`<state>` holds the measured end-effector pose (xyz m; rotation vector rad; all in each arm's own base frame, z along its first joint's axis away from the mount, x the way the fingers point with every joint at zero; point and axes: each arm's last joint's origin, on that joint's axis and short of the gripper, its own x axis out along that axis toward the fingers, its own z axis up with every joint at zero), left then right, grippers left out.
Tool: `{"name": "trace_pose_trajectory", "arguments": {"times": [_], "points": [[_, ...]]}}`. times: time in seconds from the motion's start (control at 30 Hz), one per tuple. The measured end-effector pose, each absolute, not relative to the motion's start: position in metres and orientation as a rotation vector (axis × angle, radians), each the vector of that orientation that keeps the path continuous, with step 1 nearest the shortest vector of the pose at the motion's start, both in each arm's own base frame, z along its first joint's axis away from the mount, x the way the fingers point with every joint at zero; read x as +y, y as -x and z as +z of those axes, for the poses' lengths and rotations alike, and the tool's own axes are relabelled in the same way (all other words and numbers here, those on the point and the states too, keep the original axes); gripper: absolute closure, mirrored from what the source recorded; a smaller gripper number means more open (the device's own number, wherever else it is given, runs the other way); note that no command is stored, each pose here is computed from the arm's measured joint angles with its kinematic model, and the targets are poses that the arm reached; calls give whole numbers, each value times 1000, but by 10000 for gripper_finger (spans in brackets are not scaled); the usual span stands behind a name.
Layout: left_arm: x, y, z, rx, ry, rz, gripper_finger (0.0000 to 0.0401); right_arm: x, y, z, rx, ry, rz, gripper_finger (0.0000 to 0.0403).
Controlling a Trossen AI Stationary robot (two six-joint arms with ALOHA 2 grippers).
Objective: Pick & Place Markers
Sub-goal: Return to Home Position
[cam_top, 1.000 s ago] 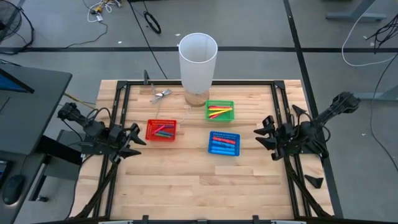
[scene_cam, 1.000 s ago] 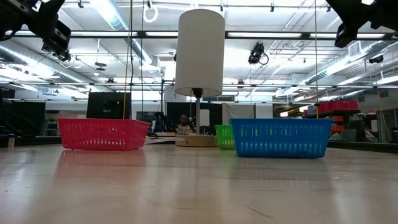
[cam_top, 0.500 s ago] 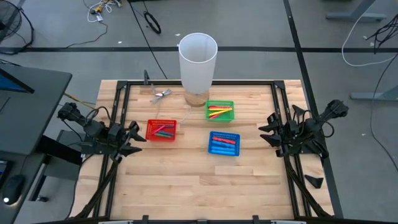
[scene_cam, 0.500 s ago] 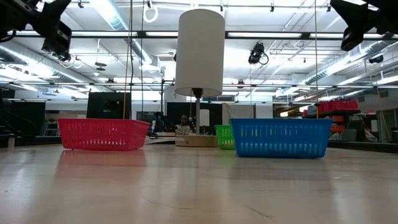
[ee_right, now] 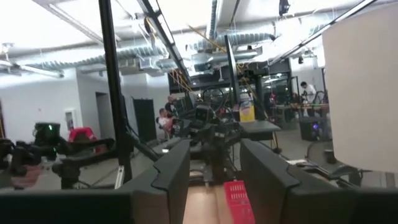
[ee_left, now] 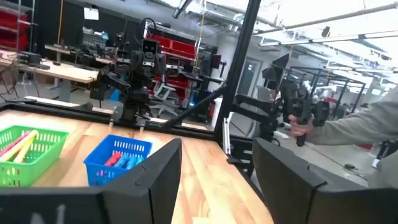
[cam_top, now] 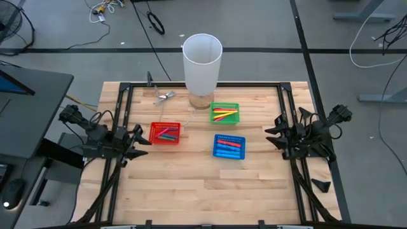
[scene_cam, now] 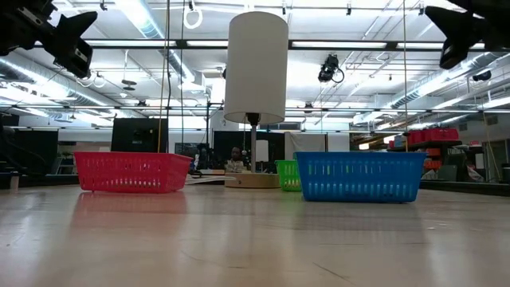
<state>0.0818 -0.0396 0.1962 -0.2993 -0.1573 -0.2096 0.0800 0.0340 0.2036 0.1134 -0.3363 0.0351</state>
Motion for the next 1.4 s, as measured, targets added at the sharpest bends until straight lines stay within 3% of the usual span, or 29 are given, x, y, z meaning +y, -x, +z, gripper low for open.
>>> {"name": "trace_pose_trajectory", "arguments": {"times": [0.47,0.77,1.07,1.4], "points": [[-40,-85,182,-139,249,-151,197,34,-80,203,-330,-55,12,262],[-36,-87,173,-63,265,44,197,25,-81,192,-194,-124,-356,262],[-37,-88,172,-53,330,23,197,31,-86,174,-84,-332,-200,262],[-37,-88,174,-73,349,16,197,31,-86,174,-75,-278,-203,262]]}}
